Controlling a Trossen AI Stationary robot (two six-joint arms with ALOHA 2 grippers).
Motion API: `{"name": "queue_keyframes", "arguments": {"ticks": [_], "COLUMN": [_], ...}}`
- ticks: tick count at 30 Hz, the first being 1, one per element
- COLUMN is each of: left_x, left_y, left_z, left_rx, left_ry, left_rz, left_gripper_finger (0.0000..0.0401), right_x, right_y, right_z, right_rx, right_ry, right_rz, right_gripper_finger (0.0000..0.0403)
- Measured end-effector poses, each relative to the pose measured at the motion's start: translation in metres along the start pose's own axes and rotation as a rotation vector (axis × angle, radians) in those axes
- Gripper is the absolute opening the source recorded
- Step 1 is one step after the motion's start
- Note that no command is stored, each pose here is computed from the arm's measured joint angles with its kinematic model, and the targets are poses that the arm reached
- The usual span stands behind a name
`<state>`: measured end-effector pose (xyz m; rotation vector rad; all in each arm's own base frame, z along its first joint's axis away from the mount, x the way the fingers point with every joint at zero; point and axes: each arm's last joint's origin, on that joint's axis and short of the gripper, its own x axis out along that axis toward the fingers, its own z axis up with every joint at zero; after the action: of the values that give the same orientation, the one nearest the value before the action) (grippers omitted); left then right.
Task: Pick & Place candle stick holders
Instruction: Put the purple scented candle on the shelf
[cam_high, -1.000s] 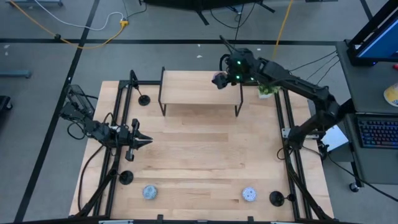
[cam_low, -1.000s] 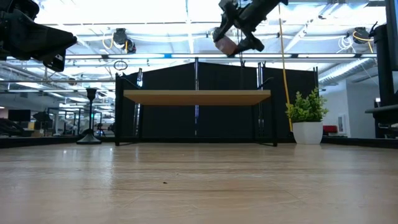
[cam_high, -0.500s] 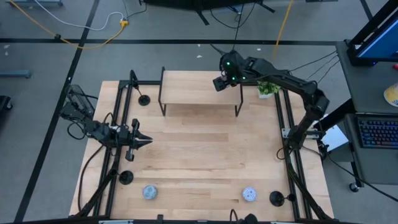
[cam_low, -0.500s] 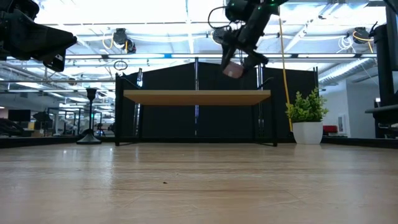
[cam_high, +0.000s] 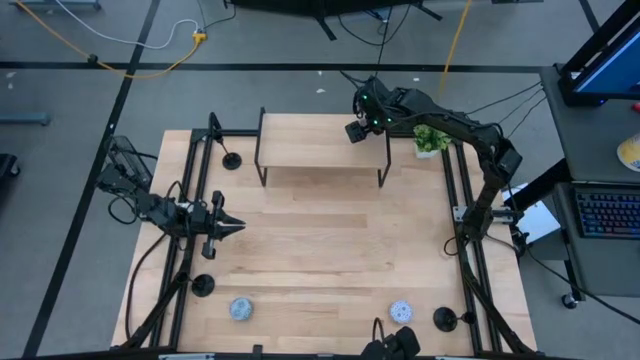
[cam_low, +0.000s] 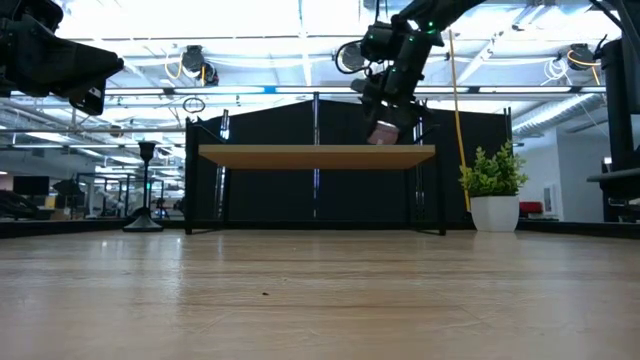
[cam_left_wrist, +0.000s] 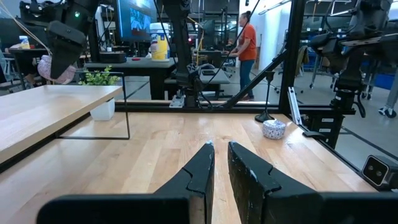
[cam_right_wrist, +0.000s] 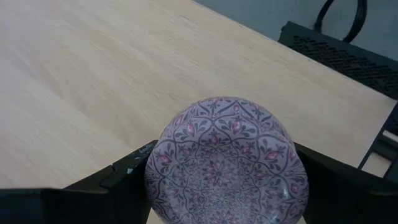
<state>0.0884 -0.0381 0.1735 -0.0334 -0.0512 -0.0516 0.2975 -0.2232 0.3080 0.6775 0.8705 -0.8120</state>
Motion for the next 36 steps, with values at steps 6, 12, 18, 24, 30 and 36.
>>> {"name": "queue_keyframes", "arguments": {"ticks": [6, 12, 18, 24, 30, 36], "left_x": [0.0, 0.0, 0.0, 0.0, 0.0, 0.0], "left_y": [0.0, 0.0, 0.0, 0.0, 0.0, 0.0], "left_z": [0.0, 0.0, 0.0, 0.0, 0.0001, 0.0001], "left_rx": [0.0, -0.001, -0.001, -0.001, -0.001, -0.001], "left_ry": [0.0, 0.0, 0.0, 0.0, -0.001, 0.0], "left_rz": [0.0, 0.0, 0.0, 0.0, 0.0, 0.0], "left_gripper_finger": [0.0051, 0.0051, 0.0051, 0.0051, 0.0051, 0.0051], "right_x": [0.0002, 0.0002, 0.0002, 0.0002, 0.0003, 0.0005], "right_y": [-0.0002, 0.0, 0.0002, 0.0014, -0.0035, -0.0034], "right_z": [0.0002, 0.0004, 0.0003, -0.0003, 0.0, -0.0002], "right_rx": [-0.038, -0.04, -0.056, -0.06, -0.053, -0.057], "right_ry": [-0.001, -0.004, -0.003, -0.003, 0.009, 0.01], "right_rz": [0.0, 0.0, 0.002, 0.0, -0.015, -0.015], "right_gripper_finger": [0.0302, 0.0306, 0.0307, 0.0308, 0.0308, 0.0308]}}
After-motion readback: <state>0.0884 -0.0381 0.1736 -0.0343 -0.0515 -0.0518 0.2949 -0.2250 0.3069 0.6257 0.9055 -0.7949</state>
